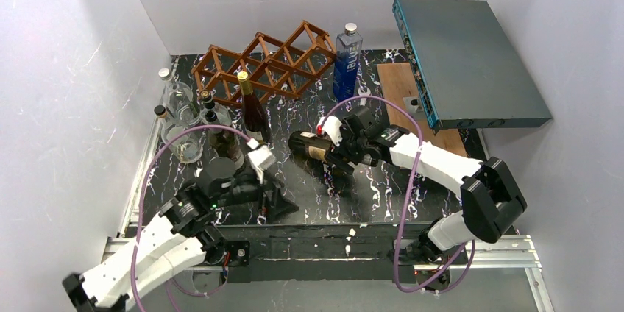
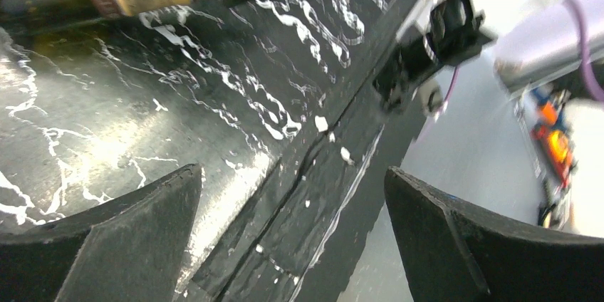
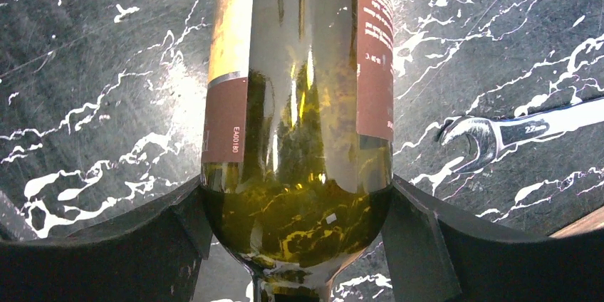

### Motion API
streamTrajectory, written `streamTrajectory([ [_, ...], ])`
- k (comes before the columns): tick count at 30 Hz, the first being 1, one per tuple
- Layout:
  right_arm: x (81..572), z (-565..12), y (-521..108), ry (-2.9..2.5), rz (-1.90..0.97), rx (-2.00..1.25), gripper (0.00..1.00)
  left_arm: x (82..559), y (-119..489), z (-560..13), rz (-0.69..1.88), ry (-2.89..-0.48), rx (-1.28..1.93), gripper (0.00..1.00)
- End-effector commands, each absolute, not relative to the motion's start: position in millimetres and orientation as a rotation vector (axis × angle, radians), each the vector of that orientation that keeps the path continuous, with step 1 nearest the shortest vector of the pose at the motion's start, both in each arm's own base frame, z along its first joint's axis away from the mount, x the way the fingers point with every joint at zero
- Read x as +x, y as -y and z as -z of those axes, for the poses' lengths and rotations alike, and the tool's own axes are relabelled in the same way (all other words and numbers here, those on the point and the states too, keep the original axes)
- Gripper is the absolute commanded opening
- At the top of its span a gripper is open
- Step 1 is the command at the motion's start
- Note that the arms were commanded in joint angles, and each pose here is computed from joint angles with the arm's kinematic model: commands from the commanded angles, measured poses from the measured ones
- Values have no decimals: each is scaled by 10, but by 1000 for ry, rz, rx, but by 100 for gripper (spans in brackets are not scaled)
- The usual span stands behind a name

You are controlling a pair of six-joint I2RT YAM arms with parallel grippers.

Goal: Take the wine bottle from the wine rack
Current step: Place the wine bottle at the center of the board.

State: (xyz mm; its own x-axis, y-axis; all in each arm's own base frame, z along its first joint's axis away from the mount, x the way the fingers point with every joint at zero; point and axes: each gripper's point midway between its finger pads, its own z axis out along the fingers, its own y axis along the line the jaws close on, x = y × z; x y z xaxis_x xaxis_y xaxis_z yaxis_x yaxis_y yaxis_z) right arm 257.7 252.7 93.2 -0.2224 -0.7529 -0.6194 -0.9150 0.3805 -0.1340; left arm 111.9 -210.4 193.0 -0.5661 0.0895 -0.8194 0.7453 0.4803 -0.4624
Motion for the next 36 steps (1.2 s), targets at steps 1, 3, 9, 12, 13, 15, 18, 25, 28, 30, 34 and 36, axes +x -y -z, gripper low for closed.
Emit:
streamTrajectory([
  [1,2566,-1221,-2573,-1907,-366,-1474,14,1281,2287,-2030,868,-1825,889,99],
  [3,2533,-1220,-2535,-1907,-357,-1503,13,1323,2372,-1982,791,-1771,966,99],
  [9,2433,-1268,-2461,-1873,-362,-1579,9,1402,2608,-1929,623,-1440,1175,99],
  [12,2332,-1292,-2435,-1837,-389,-1666,7,1491,2643,-1843,521,-1356,1256,99],
  [13,2305,-1294,-2429,-1828,-396,-1690,6,1519,2660,-1808,499,-1339,1269,99],
  [15,2263,-1300,-2421,-1809,-413,-1740,6,1611,2662,-1764,437,-1316,1269,99],
  [18,2198,-1292,-2422,-1793,-443,-1797,6,1698,2669,-1683,379,-1293,1270,99],
  [25,2158,-1325,-2439,-1745,-465,-1855,6,1764,2763,-1528,389,-1304,1279,99],
  [28,2134,-1338,-2453,-1737,-486,-1865,6,1777,2832,-1492,447,-1309,1276,99],
  [30,2113,-1349,-2465,-1734,-505,-1868,6,1816,2862,-1465,469,-1318,1271,99],
  [34,2086,-1361,-2493,-1729,-535,-1872,6,1888,2915,-1381,514,-1338,1264,99],
  [36,2072,-1365,-2510,-1726,-553,-1872,6,1914,2936,-1349,533,-1343,1263,99],
])
